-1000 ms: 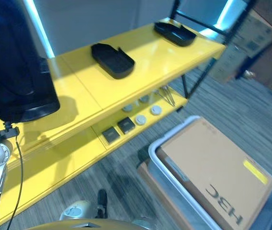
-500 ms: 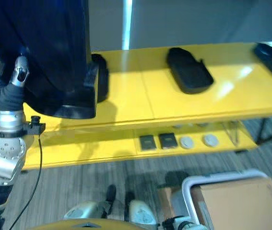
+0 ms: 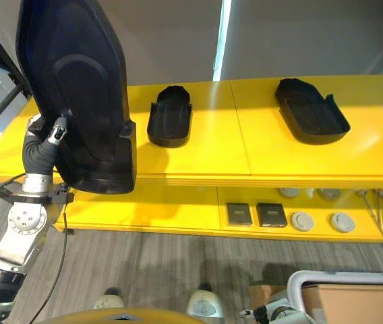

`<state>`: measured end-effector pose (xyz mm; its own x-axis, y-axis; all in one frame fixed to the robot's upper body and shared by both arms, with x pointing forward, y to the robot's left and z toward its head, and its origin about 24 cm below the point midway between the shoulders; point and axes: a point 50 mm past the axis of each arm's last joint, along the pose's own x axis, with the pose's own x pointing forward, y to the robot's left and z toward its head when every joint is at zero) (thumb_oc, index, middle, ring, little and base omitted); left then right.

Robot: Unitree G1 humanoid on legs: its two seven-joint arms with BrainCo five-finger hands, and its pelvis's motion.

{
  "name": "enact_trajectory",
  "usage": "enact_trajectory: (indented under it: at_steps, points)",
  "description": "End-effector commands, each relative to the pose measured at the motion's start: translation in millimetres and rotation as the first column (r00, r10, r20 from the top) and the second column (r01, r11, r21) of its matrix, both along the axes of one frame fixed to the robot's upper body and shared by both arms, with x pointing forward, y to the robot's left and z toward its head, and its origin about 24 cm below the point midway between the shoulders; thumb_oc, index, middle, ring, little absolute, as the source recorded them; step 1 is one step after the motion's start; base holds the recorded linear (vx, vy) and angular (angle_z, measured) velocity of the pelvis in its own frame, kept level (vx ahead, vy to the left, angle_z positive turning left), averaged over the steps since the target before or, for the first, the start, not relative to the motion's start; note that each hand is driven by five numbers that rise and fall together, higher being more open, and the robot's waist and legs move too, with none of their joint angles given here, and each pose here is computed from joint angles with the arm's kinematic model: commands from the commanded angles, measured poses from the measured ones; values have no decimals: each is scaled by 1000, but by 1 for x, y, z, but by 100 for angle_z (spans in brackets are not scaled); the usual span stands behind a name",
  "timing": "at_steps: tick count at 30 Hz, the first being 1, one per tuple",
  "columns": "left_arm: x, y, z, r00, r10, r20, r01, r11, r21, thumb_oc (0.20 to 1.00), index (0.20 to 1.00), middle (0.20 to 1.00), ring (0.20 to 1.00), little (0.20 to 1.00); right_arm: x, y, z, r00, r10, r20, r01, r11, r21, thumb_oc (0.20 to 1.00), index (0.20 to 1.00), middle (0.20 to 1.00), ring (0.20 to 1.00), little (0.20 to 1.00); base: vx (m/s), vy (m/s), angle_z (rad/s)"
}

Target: Move parts from the plastic box to the shelf.

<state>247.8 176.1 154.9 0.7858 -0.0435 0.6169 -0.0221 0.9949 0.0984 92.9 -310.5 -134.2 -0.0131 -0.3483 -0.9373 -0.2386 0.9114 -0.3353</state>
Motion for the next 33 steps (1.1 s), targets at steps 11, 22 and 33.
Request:
enact_trajectory:
  at_steps: [11,22,33]
  points:
    - [5,38,41,991,99,86,-100,995,7,200,200,200,200,200,-3,37,-17,984,-133,115,137,990,-26,1000,1000,1000,1000,1000,24,364,-40]
    - [30,54,8,971,161,-179,-181,979,-99,200,200,200,200,200,-41,55,-28,986,-164,-17,164,970,180,1000,1000,1000,1000,1000,46,11,40]
    - [57,111,25,941,213,-265,-240,968,-75,200,200,200,200,200,-5,28,-13,985,-132,107,115,982,147,1000,1000,1000,1000,1000,-24,-27,-6]
